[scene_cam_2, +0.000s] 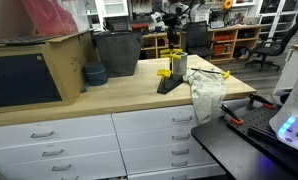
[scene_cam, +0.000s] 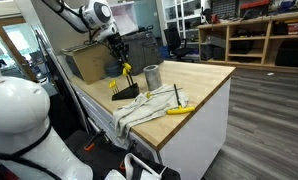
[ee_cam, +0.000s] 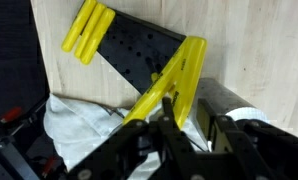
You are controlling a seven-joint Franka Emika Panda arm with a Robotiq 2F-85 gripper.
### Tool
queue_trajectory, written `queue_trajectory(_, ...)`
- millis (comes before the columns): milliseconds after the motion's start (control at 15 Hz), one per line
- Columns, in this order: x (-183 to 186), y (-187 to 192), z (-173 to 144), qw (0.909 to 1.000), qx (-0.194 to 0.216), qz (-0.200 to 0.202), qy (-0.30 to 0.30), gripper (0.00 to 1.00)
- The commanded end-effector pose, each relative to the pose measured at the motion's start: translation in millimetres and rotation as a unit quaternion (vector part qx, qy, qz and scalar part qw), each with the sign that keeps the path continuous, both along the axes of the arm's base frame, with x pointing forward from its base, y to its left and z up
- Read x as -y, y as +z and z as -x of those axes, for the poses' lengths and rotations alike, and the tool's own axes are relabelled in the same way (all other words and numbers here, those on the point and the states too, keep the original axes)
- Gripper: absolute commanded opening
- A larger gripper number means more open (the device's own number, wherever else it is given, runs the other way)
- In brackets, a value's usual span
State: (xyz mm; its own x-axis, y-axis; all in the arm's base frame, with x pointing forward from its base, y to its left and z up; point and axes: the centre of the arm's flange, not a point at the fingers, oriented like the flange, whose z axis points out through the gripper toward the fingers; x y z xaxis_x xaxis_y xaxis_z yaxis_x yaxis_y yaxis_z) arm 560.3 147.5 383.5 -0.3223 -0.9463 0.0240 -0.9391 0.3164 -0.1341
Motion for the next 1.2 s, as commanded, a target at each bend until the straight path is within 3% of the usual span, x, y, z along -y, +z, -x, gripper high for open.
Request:
queue_trajectory(0, -5.4, -2.1, 1.8, 0.9993, 0.006, 0.019, 0.031, 0.65)
queue_trajectory(333, -15.5, -12.0, -2.1, 0.9985, 0.0, 0.013, 0.053, 0.99)
queue_trajectory(600, -15.5, -19.4, -8.8, 0.9984, -0.007, 0.009, 0.056, 1.0)
queue_trajectory(667, -14.5, -21.3, -10.7, 0.9985, -0.008, 0.007, 0.053, 0.93)
queue_trajectory(733, -13.8, -22.6, -12.9, 0.9986, -0.008, 0.005, 0.052, 0.74)
queue_trajectory(1133, -20.6, -19.5, -22.8, 0.9993, -0.001, -0.004, 0.038, 0.27)
